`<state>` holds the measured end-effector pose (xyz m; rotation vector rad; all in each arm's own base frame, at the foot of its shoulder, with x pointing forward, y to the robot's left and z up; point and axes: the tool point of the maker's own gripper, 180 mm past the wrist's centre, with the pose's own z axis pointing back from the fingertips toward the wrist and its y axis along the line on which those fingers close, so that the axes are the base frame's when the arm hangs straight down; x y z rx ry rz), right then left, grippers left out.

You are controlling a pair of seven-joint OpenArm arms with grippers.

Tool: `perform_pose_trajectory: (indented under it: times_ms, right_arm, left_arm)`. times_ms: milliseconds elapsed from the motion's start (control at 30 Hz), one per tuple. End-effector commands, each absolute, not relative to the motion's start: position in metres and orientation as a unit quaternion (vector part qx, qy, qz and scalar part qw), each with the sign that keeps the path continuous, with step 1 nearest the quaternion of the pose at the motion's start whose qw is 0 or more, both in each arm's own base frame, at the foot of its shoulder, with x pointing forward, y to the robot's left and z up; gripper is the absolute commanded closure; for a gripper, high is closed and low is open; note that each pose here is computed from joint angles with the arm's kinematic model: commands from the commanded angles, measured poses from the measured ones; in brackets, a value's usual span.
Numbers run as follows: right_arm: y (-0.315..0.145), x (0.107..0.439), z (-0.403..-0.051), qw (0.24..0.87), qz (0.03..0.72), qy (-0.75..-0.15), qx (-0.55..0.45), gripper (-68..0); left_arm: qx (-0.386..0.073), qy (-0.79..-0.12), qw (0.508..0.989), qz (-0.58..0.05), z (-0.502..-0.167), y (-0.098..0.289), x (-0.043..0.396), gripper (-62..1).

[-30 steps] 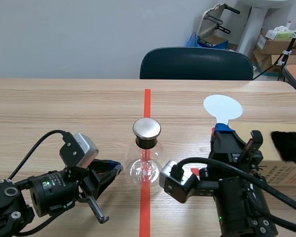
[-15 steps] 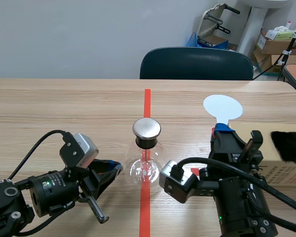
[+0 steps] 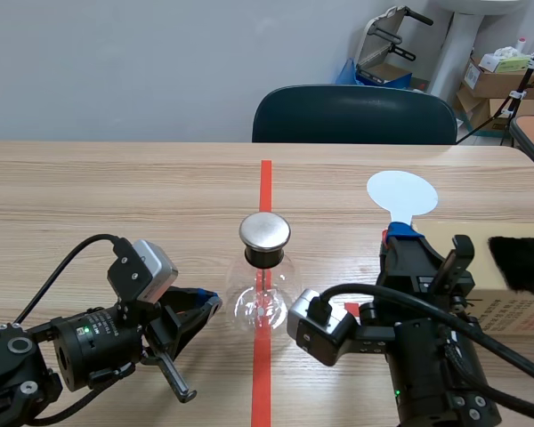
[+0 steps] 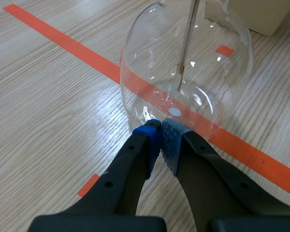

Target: Do the electroscope experiment

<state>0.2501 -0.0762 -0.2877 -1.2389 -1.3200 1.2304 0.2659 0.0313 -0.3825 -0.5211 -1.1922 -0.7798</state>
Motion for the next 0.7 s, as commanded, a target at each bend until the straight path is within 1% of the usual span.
perform_pose_trajectory:
  times_ms: [0,667]
  right_arm:
    - [-0.0791,0.2552,-0.2779,0.451,0.49,-0.542,-0.512,-1.7]
    - [-0.0765,0.255,-0.2779,0.447,0.494,-0.546,-0.508,-1.7]
  left_arm:
    - [-0.24,-0.554,0.716,-0.349,-0.373,0.0283,0.27,-3.4]
    - [-0.241,-0.554,0.716,-0.349,-0.373,0.0282,0.2699,-3.4]
